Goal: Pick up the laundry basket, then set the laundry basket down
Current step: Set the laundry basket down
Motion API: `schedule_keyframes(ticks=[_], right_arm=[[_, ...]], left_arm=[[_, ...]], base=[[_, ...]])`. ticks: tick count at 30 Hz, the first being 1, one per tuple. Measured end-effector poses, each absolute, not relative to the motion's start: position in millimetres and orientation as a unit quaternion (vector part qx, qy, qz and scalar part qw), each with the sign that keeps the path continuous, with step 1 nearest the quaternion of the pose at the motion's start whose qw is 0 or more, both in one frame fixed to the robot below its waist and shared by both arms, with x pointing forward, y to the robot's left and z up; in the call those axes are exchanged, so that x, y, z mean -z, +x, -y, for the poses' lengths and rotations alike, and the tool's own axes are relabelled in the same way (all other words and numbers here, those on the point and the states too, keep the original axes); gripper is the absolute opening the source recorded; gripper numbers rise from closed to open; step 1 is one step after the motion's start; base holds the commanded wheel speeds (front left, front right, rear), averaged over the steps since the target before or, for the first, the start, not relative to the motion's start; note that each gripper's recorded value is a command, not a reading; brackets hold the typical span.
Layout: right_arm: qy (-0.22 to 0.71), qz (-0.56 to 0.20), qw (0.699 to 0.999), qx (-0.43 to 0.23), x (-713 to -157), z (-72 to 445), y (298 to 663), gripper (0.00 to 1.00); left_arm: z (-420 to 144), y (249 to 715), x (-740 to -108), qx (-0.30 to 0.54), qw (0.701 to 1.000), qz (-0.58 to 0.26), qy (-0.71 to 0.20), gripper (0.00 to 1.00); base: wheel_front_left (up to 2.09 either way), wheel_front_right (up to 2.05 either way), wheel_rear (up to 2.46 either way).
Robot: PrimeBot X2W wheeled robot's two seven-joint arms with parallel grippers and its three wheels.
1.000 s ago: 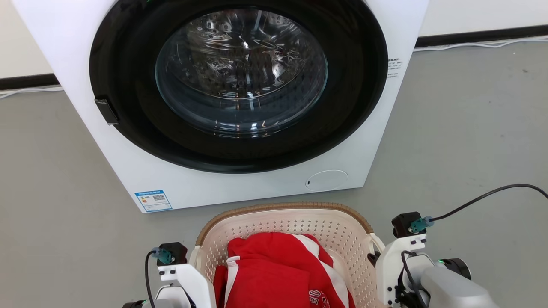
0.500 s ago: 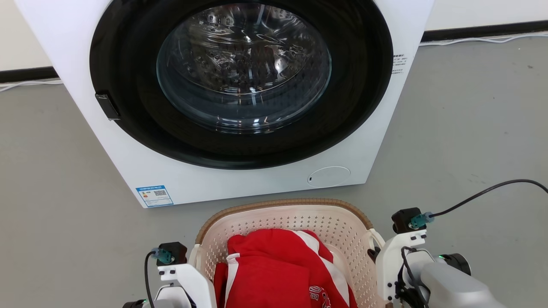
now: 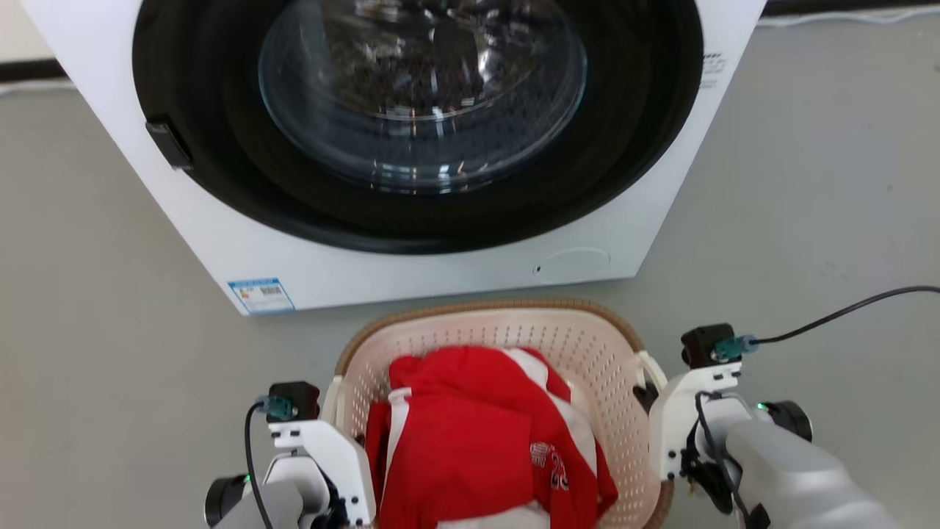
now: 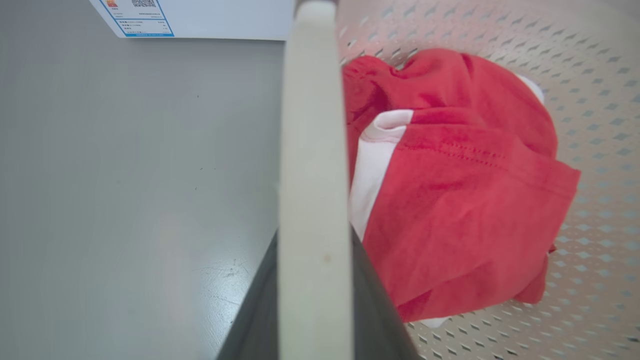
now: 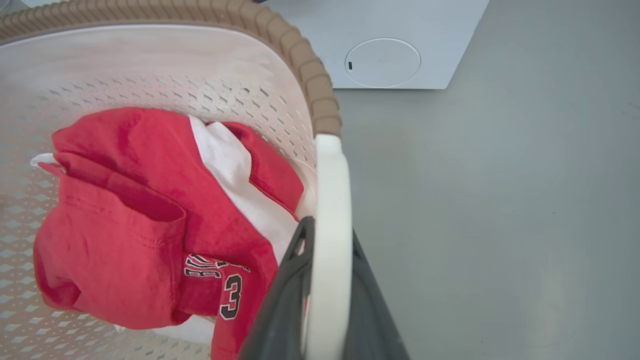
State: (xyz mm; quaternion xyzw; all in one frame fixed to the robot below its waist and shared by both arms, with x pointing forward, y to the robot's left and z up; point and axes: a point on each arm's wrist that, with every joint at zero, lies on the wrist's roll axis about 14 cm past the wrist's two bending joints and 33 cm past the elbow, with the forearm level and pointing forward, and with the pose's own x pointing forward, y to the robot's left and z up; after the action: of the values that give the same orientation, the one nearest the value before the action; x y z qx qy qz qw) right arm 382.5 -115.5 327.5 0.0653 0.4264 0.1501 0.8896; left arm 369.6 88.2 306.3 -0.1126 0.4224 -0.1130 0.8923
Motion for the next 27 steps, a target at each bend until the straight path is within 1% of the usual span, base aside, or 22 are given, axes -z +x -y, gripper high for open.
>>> schedule_keyframes(ticks=[11, 17, 27], right_arm=[[0.075, -0.416, 0.895, -0.146, -300.6, 115.1, 419.4, 0.00], [0.081, -0.412, 0.895, -0.147, -279.4, 112.3, 436.1, 0.00], [0.090, -0.421, 0.891, -0.146, -240.8, 108.6, 451.0, 0.00]], left_arm=[[-91.8, 406.1, -285.7, 0.100, 0.904, -0.396, -0.122, 0.00], [-94.6, 419.4, -265.1, 0.090, 0.903, -0.399, -0.128, 0.00], [-100.0, 437.0, -231.8, 0.072, 0.897, -0.413, -0.140, 0.00]], base=[[0.00, 0.00, 0.00], [0.00, 0.00, 0.00], [0.00, 0.00, 0.00]])
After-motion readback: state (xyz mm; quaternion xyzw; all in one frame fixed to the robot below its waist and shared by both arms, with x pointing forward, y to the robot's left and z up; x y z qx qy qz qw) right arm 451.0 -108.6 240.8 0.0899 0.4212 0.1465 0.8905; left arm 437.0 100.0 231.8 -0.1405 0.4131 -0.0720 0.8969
